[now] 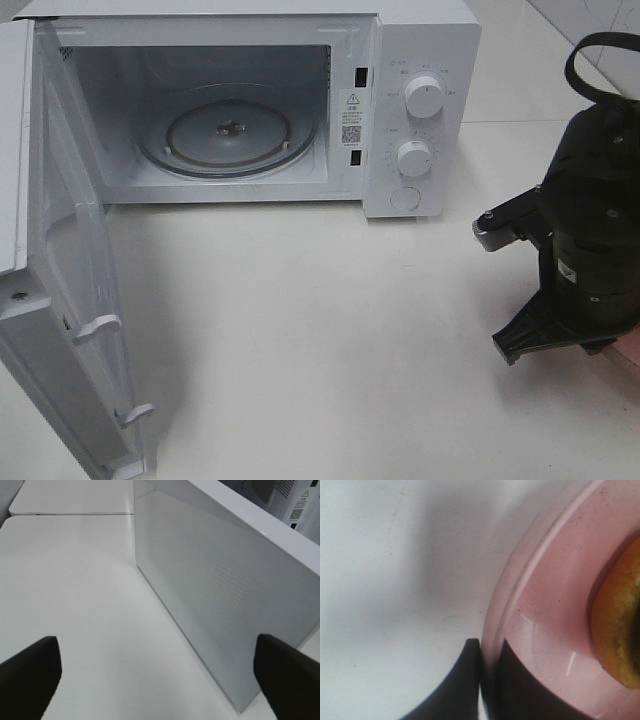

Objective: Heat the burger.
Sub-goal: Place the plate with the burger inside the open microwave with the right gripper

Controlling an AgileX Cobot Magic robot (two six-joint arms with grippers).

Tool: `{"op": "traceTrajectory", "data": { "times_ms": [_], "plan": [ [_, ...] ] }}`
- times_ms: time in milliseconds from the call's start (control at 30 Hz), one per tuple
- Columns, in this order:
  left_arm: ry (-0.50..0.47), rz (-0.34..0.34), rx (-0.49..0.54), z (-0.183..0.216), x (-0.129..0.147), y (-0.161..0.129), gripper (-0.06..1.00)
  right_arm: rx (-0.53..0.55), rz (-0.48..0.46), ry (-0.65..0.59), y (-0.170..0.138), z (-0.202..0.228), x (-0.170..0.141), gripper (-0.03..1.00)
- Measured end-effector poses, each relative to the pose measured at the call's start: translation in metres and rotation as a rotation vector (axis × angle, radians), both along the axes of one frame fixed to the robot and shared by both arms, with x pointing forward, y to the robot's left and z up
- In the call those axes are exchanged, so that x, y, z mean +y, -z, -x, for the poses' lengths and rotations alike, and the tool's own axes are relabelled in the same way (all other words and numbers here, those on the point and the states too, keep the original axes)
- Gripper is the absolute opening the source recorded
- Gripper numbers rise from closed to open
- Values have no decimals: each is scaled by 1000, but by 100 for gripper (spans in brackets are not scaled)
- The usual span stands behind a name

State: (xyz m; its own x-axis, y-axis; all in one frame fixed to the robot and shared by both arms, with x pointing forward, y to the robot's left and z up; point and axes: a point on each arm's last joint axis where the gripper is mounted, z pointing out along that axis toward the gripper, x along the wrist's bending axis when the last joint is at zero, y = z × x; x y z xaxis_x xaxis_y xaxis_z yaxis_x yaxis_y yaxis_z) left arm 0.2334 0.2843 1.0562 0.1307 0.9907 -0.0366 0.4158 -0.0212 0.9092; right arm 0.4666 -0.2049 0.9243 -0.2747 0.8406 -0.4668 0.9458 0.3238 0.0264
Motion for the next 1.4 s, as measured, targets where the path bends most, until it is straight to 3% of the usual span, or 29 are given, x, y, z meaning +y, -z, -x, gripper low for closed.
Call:
{"op": "traceTrajectory", "data": {
  "times_ms": [700,1400],
  "plan": [
    [0,0,0,0,0,0,99,-24,40,-234,-28,57,34,1],
    [0,0,0,0,0,0,99,-36,47,-582,-32,114,82,2]
  ]
}}
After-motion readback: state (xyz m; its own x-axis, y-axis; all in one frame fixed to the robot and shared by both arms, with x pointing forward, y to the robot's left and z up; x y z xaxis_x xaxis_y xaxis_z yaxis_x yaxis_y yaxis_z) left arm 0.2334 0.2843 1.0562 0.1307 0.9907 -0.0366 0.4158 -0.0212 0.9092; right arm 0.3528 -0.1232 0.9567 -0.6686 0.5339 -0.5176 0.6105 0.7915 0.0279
